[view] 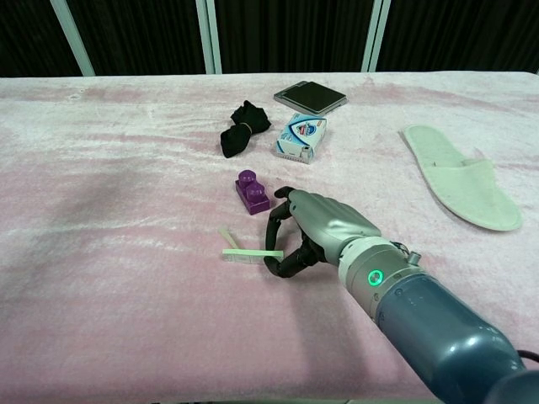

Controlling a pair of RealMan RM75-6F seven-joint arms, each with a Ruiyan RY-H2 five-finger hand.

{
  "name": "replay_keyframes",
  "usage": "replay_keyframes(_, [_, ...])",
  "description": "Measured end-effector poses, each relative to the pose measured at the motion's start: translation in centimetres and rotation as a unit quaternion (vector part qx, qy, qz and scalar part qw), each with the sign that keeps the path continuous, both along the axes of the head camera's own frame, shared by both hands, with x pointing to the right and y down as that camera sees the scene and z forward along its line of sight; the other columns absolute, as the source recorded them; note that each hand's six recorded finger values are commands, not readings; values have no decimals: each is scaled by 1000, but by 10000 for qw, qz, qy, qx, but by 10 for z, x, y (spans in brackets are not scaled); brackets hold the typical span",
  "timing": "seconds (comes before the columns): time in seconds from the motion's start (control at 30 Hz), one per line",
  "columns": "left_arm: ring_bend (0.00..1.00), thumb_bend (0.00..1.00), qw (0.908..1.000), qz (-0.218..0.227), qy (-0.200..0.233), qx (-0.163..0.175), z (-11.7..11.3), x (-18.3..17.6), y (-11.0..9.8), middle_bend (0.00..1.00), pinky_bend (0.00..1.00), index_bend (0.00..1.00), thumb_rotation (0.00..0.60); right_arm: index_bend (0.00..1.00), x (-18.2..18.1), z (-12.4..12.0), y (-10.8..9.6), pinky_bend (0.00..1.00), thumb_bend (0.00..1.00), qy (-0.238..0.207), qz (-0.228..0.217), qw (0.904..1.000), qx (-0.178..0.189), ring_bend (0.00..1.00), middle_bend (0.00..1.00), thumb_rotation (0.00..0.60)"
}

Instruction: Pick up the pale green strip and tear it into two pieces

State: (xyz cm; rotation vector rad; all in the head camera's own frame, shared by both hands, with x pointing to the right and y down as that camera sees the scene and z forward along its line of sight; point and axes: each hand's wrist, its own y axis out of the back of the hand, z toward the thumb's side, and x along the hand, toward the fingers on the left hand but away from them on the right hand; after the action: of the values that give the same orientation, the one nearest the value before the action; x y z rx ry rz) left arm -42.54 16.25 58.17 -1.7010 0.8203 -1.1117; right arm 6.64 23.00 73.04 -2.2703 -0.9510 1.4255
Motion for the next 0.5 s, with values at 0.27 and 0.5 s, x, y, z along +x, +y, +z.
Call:
replay_keyframes(0.27, [0,311,10000,-16,53,-10,-2,0,0,20,0,157,600,693,7,-11,-17,148,488,-145,74,9996,228,79,32,600])
replay_keyframes(0.5, [0,311,9997,105,209,25,-6,12,-5,20,0,161,600,693,31,-34,-50,148,488,-338,64,9987,367,77,30,600])
